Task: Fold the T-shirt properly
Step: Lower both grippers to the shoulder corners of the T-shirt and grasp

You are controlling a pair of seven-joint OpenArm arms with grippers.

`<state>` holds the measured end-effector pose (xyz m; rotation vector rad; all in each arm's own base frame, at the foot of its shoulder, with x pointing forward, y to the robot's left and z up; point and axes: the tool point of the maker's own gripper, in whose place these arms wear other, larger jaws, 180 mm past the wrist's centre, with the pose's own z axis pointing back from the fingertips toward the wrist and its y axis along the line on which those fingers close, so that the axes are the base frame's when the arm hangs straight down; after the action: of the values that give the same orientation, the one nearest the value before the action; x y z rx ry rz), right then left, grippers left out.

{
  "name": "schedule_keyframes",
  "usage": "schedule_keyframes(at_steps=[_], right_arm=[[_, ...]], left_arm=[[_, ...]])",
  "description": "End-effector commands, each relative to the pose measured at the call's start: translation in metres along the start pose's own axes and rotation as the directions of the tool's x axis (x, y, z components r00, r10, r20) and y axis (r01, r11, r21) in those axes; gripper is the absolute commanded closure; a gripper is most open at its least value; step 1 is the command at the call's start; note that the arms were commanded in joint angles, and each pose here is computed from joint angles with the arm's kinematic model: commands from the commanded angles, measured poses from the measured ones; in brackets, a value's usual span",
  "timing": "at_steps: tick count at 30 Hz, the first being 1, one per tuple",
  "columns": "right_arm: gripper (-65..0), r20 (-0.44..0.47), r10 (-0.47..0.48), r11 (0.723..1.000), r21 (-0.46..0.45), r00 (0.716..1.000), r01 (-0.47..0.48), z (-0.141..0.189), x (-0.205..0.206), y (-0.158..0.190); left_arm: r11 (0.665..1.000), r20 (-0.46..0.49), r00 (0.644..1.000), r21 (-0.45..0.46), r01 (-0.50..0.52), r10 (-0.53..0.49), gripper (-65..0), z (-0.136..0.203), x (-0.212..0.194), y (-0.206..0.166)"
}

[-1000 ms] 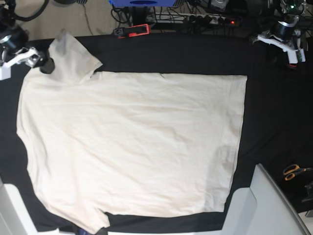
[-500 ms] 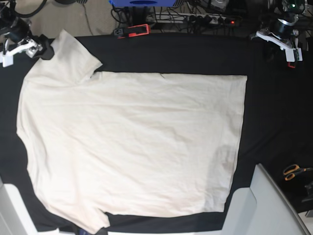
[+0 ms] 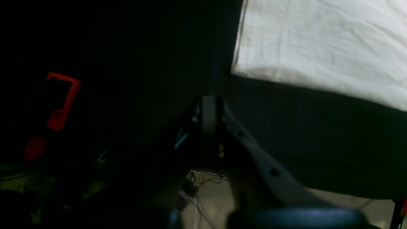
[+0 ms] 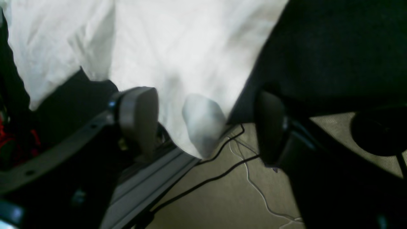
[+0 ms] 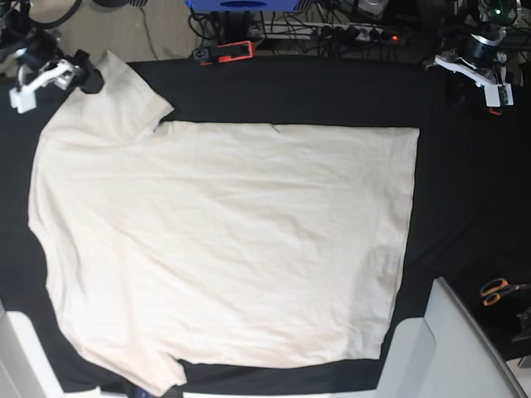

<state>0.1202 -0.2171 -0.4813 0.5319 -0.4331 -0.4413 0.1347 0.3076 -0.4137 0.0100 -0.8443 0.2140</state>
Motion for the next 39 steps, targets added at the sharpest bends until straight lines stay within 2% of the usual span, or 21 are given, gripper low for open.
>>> schedule_keyframes(at_steps=[1,6,12,14,16,18,19,21,23,26,29,39], right_arm=[[-38.7,0.014,0.021,1.0,0.015,1.0,-0.021,0.002,0.006,0.004],[-37.8,-0.022,0.047,0.998,0.048,0.999,-0.046,-0.008,-0.002,0.017],[-37.2,-0.016,0.044,0.998,0.045,0.999,-0.043,-0.007,0.001,0.015],[-31.1,-0.016,0.044,0.998,0.045,0.999,-0.043,-0.007,0.001,0.015],[-17.9,-0.017,0.045,0.998,0.046,0.999,-0.044,-0.007,0.0,0.016],[-4.2,-0.019,0.044,0.998,0.046,0.999,-0.043,-0.008,0.0,0.016],[0.0,-0.024,0.04,0.998,0.044,0.999,-0.039,-0.008,-0.002,0.014],[-2.6,-0.033,0.023,0.999,0.037,0.999,-0.021,-0.009,-0.005,0.009],[-0.9,-0.042,0.004,0.999,0.036,0.999,-0.003,-0.012,-0.008,0.006],[-0.5,-0.055,-0.013,0.999,0.034,0.998,0.015,-0.015,-0.012,0.003],[-0.5,-0.055,-0.007,0.999,0.036,0.998,0.009,-0.015,-0.011,0.005],[-0.5,-0.055,-0.007,0.999,0.036,0.998,0.009,-0.015,-0.011,0.005]], left_arm=[[1.0,0.034,0.999,-0.001,0.01,-0.01,0.0,0.003,0.011,0.003],[1.0,0.033,0.999,-0.002,0.009,-0.009,0.0,0.003,0.01,0.003],[0.999,0.011,0.999,0.007,-0.035,0.035,0.0,-0.006,-0.001,0.007],[0.998,-0.01,0.998,0.015,-0.059,0.059,0.0,-0.009,-0.011,0.011],[0.997,-0.008,0.997,0.015,-0.076,0.076,0.0,-0.014,-0.012,0.01],[0.996,-0.003,0.996,0.012,-0.088,0.088,-6.6,-0.015,-0.012,0.006],[0.996,0.001,0.996,0.009,-0.091,0.091,-11.2,-0.015,-0.012,0.004],[0.993,0.03,0.992,-0.006,-0.121,0.121,-19.3,-0.017,-0.004,-0.001],[0.98,0.069,0.978,-0.035,-0.194,0.196,-22.5,-0.019,0.005,-0.002],[0.95,0.095,0.946,-0.064,-0.304,0.309,-22.2,-0.02,0.007,0.001],[0.926,0.11,0.92,-0.085,-0.369,0.376,-22.2,-0.028,0.011,0.003],[0.885,0.101,0.88,-0.087,-0.456,0.464,-22.4,-0.06,0.006,0.003]])
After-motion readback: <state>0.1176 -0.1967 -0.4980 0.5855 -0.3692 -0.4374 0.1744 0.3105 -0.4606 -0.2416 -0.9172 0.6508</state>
